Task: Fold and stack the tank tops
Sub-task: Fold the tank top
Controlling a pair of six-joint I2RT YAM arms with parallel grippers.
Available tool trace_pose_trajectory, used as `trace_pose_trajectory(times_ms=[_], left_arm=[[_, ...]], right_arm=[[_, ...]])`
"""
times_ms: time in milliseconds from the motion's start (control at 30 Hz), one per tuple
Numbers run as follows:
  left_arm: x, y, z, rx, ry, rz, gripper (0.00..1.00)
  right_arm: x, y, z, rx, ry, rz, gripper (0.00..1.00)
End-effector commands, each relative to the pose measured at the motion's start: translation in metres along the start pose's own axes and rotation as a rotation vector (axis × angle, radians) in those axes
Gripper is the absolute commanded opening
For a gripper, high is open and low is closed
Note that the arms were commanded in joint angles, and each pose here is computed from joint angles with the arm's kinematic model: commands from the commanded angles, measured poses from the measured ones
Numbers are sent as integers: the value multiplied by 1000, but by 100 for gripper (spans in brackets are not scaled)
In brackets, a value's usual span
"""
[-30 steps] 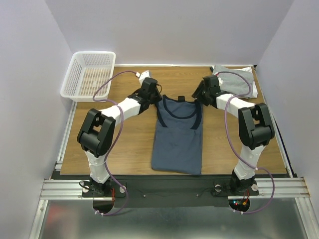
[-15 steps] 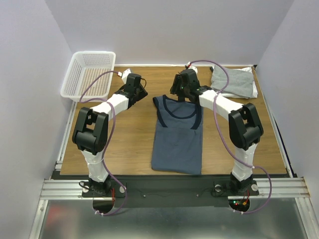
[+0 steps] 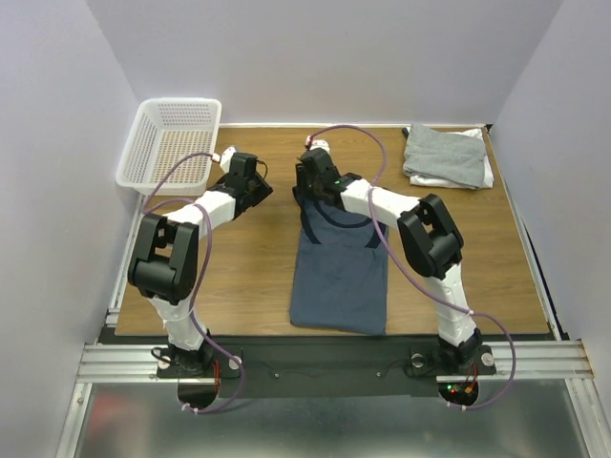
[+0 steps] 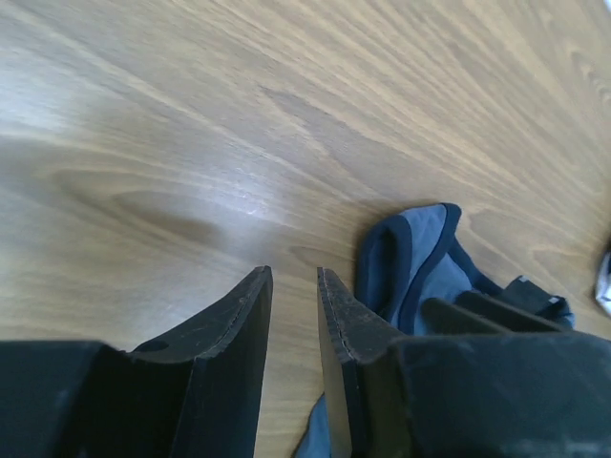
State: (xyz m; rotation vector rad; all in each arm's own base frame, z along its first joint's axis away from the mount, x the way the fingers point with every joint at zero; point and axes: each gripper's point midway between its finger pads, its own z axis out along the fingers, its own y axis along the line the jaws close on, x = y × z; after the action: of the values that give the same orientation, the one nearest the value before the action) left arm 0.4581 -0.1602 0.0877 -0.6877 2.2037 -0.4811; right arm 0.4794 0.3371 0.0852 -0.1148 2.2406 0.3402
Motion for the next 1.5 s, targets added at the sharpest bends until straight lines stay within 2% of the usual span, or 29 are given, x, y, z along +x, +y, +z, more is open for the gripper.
trace_pose_trajectory(times_ms=[0, 167, 467, 1233, 1433, 1467], left_arm=[[-42, -19, -37, 76, -122, -71, 37], [-55, -18, -57, 97, -159, -91, 36], [-62, -27, -79, 148, -169, -80, 36], [-58, -29, -82, 165, -153, -55, 36], [-54, -28, -80, 169, -142, -55, 35], [-53, -27, -80, 169, -142, -55, 35]], right_arm=[[-23, 28, -7, 19, -98, -91, 50], [-21, 42, 1, 99, -137, -175, 50], [-22, 36, 22, 232, -158, -263, 50], [1, 41, 45, 328, -156, -391, 54], [1, 40, 49, 340, -159, -406, 42], [2, 39, 50, 343, -158, -410, 36]])
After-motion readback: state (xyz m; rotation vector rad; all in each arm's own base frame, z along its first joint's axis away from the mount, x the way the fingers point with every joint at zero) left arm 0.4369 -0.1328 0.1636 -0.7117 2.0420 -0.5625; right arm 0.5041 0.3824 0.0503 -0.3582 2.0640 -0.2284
